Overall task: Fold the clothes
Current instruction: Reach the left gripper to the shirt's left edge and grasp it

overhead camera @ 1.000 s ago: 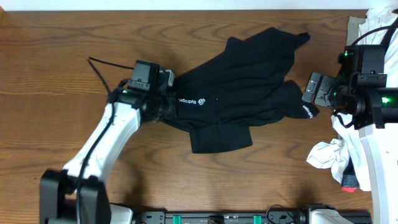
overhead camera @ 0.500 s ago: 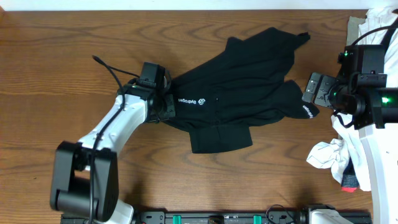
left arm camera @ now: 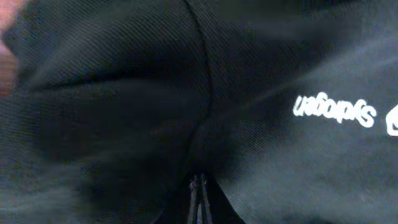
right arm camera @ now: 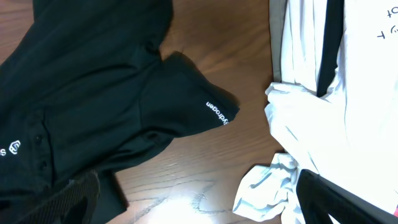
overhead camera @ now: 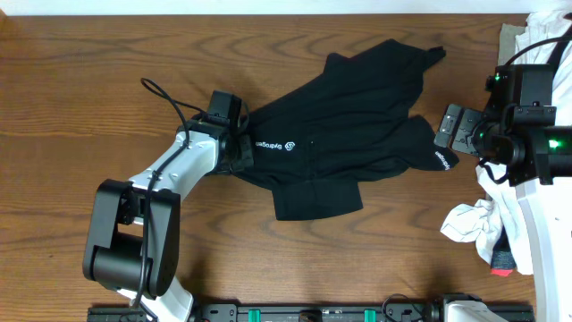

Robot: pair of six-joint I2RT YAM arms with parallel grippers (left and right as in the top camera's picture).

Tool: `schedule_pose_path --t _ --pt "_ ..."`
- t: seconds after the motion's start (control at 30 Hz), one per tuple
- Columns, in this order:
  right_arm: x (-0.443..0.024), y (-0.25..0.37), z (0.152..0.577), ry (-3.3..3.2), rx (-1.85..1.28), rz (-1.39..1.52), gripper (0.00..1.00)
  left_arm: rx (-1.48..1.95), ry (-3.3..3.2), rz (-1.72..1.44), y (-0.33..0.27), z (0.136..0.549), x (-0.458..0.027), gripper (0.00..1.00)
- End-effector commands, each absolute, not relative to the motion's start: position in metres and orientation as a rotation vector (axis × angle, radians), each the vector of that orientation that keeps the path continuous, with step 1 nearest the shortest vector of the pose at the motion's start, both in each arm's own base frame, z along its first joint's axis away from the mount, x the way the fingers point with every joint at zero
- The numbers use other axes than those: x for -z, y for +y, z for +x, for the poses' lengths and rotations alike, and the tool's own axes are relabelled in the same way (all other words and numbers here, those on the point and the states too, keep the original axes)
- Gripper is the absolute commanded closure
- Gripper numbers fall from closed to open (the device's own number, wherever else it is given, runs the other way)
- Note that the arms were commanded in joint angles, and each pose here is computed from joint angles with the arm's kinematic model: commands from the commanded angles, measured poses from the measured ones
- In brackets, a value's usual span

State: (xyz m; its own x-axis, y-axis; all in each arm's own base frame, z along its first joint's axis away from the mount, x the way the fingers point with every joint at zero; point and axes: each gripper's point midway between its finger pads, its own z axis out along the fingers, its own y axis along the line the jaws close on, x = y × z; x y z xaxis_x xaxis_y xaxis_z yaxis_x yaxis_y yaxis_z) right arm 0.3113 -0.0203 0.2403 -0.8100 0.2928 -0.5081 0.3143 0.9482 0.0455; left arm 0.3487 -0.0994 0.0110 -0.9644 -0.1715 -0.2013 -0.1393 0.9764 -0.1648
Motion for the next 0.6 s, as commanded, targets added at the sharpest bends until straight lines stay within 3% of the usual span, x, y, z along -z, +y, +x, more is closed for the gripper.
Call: schedule_pose_path --t 0.0,0.57 --pt "-0.242 -0.024 0.311 2.566 0.066 0.436 0.01 0.117 2.879 -0.262 -0.088 0.357 -0.011 0.94" --pt "-0.242 -0.024 0.311 2.566 0.066 0.437 0.01 0.069 2.94 -0.305 -0.084 0.353 0.025 0.94"
